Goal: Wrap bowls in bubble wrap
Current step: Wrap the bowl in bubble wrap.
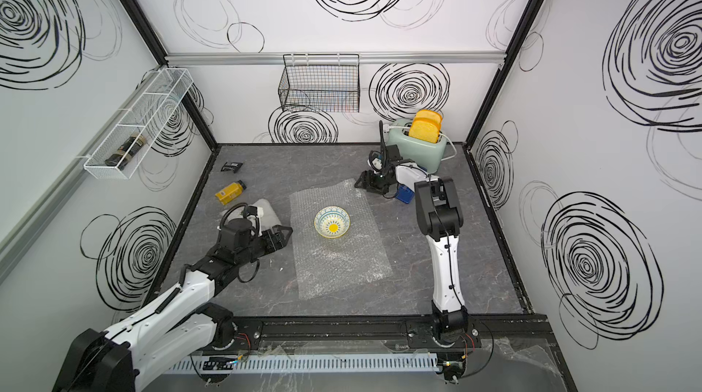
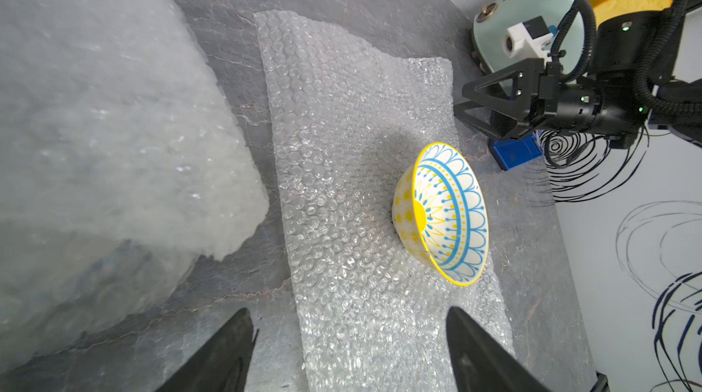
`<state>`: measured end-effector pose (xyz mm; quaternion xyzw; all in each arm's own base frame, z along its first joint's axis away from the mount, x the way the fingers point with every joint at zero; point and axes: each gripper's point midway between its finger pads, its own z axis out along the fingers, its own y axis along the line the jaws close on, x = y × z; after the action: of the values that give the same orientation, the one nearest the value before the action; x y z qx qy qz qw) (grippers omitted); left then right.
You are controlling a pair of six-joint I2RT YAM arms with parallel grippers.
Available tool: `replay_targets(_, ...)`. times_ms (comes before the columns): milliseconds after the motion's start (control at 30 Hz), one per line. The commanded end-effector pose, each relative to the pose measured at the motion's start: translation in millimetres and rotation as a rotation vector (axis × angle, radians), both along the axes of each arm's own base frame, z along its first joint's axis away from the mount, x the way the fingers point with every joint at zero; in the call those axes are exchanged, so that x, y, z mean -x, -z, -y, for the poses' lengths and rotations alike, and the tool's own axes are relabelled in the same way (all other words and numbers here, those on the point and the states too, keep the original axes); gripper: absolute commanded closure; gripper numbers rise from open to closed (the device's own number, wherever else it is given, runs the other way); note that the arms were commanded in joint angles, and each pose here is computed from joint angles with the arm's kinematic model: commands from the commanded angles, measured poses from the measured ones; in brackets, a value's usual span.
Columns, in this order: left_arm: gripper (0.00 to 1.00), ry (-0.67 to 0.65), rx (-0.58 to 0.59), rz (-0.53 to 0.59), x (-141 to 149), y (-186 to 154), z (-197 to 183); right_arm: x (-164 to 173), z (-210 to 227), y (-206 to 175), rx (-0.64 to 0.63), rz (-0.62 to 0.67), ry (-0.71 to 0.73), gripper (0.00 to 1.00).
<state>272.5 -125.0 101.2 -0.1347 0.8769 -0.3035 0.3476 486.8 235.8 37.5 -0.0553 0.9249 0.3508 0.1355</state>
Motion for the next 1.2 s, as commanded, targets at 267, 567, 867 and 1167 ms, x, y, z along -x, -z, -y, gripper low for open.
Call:
replay_targets(267, 0.18, 0.000, 0.013, 0.050, -13.1, -18.7, 4.6, 7.0, -25.7, 39.7, -0.007, -0.074, -0.066, 0.57)
replay_targets(567, 0.19, 0.059, 0.047, 0.054, -13.4, -22.2, 19.1, 5.7, -42.4, -35.5, -0.158, 0.097, -0.148, 0.89)
replay_targets(867, 0.23, 0.235, 0.093, 0.054, -3.2, -27.0, 65.4, 64.7, -51.9, -83.5, -0.226, 0.219, -0.212, 0.91)
replay_targets(1167, 0.23, 0.259, 0.055, -0.003, -8.3, -9.6, 88.0, 122.5, -69.6, -85.1, -0.160, 0.253, -0.309, 0.88)
